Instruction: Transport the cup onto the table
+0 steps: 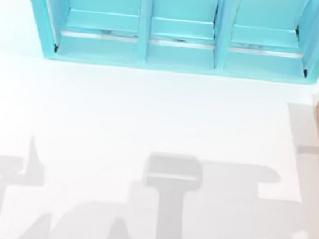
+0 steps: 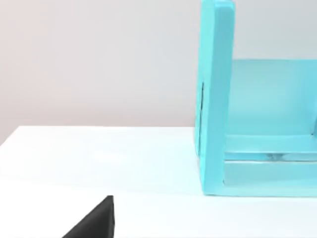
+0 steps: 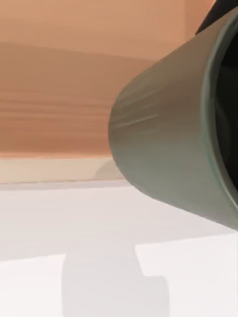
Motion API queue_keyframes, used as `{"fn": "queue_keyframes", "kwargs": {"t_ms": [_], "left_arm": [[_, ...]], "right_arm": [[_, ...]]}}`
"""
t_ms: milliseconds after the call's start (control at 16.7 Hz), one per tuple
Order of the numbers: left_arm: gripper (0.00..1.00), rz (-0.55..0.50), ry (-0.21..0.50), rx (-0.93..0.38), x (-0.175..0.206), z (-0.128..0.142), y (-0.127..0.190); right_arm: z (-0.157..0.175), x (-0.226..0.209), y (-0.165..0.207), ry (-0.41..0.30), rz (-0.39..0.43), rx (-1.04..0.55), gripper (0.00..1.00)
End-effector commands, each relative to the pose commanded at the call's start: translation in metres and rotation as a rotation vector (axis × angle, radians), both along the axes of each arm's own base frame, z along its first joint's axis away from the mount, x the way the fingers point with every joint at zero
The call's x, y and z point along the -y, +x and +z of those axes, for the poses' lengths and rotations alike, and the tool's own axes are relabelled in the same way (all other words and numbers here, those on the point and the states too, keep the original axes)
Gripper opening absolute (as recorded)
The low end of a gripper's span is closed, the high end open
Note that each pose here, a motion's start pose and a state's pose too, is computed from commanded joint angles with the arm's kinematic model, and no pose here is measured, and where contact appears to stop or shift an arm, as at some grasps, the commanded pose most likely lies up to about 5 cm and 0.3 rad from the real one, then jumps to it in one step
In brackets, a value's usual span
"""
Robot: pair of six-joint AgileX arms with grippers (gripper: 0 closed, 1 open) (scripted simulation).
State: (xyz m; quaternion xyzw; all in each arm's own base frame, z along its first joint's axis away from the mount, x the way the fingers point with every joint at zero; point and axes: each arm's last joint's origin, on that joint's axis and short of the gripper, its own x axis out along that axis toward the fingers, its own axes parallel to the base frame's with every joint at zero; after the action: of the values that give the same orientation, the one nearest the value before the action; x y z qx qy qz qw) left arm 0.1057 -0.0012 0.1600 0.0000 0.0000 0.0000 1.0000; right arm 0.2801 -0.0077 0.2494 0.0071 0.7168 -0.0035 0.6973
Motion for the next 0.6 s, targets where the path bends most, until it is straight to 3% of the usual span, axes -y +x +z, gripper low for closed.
{"fn": "queue_keyframes", "kwargs": {"t_ms": [180,360,600], "left_arm": [[1.0,0.0,0.0,0.0,0.0,0.0,0.0],[1.0,0.0,0.0,0.0,0.0,0.0,0.0],[1.0,0.0,0.0,0.0,0.0,0.0,0.0]], "right_arm": [[0.003,-0.046,0.033,-0.006,-0.002,-0.022,0.0],[0.01,-0.122,0.062,-0.011,-0.005,-0.006,0.0],[0.009,-0.24,0.058,-0.004,0.003,0.022,0.0]]}}
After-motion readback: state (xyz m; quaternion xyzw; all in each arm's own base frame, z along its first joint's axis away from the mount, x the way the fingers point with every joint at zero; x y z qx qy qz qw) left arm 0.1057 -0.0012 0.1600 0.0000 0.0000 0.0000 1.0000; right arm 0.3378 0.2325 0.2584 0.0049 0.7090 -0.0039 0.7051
